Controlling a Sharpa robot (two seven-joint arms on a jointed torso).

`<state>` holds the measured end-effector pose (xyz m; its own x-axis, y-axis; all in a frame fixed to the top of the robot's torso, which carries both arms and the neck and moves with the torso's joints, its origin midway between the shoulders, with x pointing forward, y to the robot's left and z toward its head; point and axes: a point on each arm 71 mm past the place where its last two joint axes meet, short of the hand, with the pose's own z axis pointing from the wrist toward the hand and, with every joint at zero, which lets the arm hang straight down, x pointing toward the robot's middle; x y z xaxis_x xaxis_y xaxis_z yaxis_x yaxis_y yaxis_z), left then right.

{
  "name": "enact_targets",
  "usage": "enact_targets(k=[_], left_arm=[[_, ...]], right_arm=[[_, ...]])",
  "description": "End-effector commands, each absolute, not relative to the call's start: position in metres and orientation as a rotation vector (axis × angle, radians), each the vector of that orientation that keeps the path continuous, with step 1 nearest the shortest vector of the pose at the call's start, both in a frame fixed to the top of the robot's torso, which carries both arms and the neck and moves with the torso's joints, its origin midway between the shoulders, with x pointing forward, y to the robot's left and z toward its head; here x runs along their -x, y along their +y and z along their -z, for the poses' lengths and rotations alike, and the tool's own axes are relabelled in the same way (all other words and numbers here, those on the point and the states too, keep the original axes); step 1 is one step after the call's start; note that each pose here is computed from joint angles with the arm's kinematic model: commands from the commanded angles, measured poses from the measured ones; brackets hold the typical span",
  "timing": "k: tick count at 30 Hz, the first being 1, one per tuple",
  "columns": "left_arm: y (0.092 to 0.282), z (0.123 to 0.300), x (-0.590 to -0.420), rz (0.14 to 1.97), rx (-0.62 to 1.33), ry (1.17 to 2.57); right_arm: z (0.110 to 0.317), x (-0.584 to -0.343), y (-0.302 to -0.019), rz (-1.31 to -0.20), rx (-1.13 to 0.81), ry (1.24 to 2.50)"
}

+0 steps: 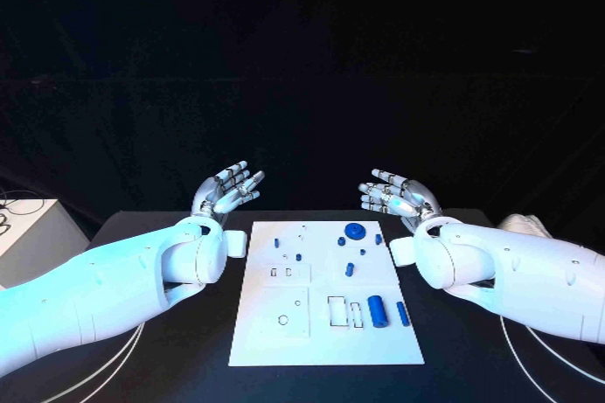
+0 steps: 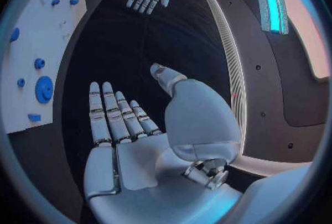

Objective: Assemble the parts on the task board

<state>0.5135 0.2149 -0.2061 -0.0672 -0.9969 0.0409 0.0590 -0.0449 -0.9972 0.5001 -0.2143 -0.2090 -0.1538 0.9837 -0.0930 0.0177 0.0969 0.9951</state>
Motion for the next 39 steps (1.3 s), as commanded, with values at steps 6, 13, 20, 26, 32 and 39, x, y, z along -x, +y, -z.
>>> enact_targets(k=[6, 13, 20, 26, 32, 39], left_arm=[[0.208, 0.198, -0.521, 1.492, 1.096, 1.231], [0.213, 0.195, -0.515, 1.489, 1.060, 1.256], [0.218, 0.189, -0.503, 1.499, 1.008, 1.296], [0.218, 0.182, -0.491, 1.520, 0.964, 1.321], [0.215, 0.173, -0.482, 1.527, 0.926, 1.327], [0.216, 0.167, -0.473, 1.540, 0.914, 1.347]], right_arm=[[0.209, -0.504, -0.208, -1.314, -0.976, 1.575], [0.179, -0.512, -0.225, -1.154, -0.550, 1.468], [0.172, -0.517, -0.226, -1.032, -0.271, 1.518], [0.165, -0.524, -0.228, -0.939, -0.129, 1.538], [0.160, -0.529, -0.228, -0.789, 0.014, 1.582], [0.155, -0.533, -0.220, -0.641, 0.154, 1.585]])
